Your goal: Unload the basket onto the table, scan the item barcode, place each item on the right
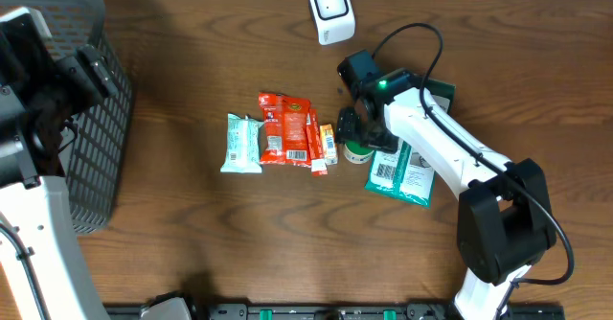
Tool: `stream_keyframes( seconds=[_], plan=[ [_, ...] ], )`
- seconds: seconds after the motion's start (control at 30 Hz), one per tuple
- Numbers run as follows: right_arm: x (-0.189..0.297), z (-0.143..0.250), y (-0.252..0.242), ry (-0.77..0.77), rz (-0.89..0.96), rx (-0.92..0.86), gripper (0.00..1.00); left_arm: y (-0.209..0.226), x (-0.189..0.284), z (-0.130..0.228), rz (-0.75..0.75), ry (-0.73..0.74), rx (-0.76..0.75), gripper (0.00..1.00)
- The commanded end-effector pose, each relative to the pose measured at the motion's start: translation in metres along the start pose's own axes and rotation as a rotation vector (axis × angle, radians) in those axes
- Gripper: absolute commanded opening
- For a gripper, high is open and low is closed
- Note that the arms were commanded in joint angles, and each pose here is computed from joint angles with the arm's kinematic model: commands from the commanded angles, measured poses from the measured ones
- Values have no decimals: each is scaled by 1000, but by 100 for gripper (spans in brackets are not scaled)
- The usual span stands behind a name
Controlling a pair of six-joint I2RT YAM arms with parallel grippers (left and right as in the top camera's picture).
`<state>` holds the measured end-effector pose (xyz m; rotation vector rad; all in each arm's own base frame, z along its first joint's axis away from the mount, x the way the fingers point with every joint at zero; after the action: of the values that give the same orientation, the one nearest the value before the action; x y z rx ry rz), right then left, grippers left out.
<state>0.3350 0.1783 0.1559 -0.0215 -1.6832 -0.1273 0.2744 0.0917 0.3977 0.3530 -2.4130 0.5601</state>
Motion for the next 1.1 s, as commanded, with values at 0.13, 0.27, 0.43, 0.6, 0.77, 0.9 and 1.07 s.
stream_keyframes(
  seconds=[0.13, 0.27, 0.43, 0.6, 0.77, 0.9, 1.07],
  plan=[
    [-4, -1, -3, -2, 23, 51, 59, -1, 1, -3, 6, -8, -14, 87],
    [-4, -1, -3, -4, 29, 141, 59, -1, 1, -3, 6, -7, -14, 87],
    [-3, -4, -7, -26, 78, 285, 60, -1, 1, -3, 6, -7, -14, 87],
    [-3, -7, -12, -48, 151, 436, 61, -1, 1, -3, 6, -7, -14, 87],
    [-3, -10, -10, -64, 148, 520, 62, -1, 1, -3, 6, -8, -14, 87],
    [-3, -12, -9, -80, 139, 524, 63, -1, 1, -3, 6, -7, -14, 87],
    [-3, -14, -5, -92, 108, 523, 65, -1, 1, -3, 6, -7, -14, 87]
  ],
)
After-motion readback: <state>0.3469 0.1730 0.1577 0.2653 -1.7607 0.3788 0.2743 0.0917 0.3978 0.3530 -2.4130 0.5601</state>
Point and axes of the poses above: each gripper's point midway between its finger pads, its own x axis back along the fingers, its own y axis along the line the jaws close on, z = x × y, the point moved 9 cm from there along x, back along the fingers, and after that the axes turned 7 degrees about x, right-handed, at the moved point
